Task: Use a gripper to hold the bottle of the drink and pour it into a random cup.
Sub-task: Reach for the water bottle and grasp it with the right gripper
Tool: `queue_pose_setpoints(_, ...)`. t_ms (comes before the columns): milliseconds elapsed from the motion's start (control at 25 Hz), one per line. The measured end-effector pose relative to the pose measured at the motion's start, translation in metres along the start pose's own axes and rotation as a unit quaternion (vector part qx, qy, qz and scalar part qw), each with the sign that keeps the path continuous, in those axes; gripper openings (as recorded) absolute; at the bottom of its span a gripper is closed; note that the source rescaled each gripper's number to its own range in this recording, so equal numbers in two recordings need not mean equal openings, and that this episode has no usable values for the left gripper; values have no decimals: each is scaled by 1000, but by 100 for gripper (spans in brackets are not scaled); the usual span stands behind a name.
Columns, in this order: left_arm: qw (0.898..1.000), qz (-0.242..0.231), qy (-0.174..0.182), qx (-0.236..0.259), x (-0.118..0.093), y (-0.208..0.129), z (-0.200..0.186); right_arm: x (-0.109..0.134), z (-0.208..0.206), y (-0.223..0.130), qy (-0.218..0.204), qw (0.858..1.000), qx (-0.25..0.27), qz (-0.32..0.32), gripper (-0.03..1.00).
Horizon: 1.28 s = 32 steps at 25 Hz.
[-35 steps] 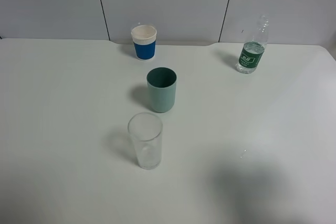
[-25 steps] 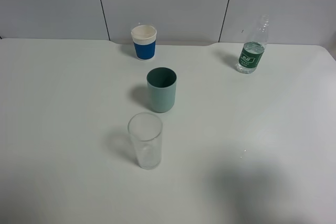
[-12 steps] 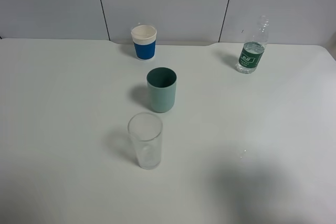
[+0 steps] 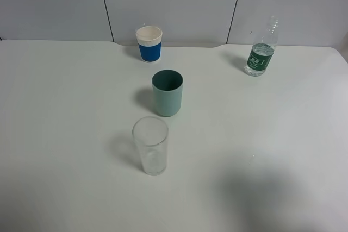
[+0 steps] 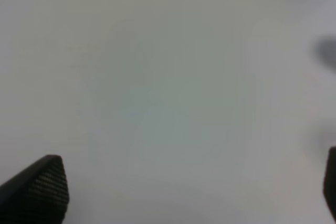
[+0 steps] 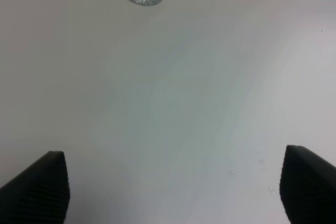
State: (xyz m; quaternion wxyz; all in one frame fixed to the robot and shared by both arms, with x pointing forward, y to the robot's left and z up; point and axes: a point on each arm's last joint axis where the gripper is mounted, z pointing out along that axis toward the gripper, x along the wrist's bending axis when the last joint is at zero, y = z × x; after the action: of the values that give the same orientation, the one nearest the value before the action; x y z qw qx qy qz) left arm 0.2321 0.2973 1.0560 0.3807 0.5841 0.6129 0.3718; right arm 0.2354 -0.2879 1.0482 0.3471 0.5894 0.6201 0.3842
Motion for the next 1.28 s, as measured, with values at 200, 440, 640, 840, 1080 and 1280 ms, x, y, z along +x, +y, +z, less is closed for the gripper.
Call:
queue_pose_setpoints(200,1000,0,0,0,0,0,0,0,0,0,0,1000,0,0,63)
queue_pose_setpoints(440,1000,0,-1,0,0,0,0,0,0,0,0,1000,0,0,63)
queue_pose_setpoints(640,1000,0,-1,0,0,0,0,0,0,0,0,1000,0,0,63)
queue_pose_setpoints(840,1000,0,-1,0,0,0,0,0,0,0,0,1000,0,0,63)
queue_pose_setpoints(1080,1000,0,0,0,0,0,0,0,0,0,0,1000,0,0,63)
queue_pose_setpoints(1280,1000,0,0,0,0,0,0,-1,6,3,1,1000,21,2,63)
